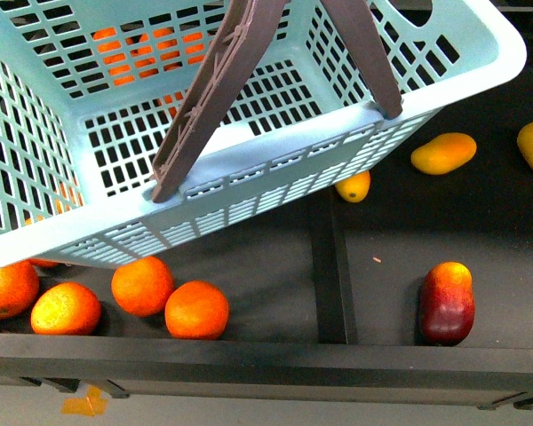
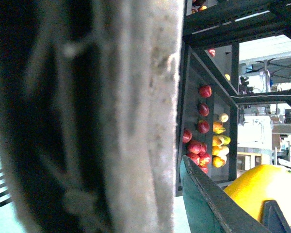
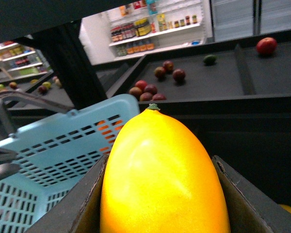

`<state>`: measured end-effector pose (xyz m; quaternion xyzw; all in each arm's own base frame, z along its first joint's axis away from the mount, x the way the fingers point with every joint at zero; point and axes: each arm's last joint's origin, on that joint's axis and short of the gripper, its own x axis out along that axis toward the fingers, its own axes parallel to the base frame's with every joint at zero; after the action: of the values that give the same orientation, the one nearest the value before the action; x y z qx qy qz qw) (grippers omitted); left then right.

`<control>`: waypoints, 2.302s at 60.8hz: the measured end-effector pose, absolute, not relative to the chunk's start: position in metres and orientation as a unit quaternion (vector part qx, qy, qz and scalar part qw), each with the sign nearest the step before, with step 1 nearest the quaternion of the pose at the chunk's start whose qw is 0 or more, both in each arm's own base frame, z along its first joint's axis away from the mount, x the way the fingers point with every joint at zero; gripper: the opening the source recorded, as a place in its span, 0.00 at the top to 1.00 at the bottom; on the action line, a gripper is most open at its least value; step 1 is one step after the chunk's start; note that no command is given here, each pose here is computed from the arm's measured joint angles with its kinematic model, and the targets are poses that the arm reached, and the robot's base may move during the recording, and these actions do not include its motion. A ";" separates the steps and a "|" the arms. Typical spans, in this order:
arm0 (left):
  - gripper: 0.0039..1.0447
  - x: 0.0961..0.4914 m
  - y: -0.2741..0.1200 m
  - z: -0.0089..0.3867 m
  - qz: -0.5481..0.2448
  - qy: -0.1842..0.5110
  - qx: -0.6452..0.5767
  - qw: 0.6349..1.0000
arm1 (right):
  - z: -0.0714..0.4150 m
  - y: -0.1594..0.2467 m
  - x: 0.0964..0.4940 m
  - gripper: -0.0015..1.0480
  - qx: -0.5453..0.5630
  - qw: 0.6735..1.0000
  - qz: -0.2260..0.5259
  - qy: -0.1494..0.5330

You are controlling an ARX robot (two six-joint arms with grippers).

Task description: Pick mango and avocado into basket

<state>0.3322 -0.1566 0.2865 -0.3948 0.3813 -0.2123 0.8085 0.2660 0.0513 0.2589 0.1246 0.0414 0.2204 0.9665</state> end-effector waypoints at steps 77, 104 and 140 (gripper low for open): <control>0.72 0.333 -0.156 0.285 -0.209 0.380 -0.392 0.811 | 0.264 0.074 0.301 0.08 0.111 0.987 0.106 0.042; 0.72 0.333 -0.157 0.286 -0.211 0.381 -0.392 0.810 | 0.235 0.032 0.242 0.50 0.015 1.000 0.004 0.000; 0.72 0.332 -0.158 0.286 -0.215 0.384 -0.392 0.808 | 0.186 0.000 0.169 0.98 0.002 1.000 -0.001 0.006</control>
<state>0.3320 -0.1581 0.2856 -0.3923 0.3837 -0.2154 0.8078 0.1687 0.0005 0.1865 0.0022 0.0056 -0.0012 1.0000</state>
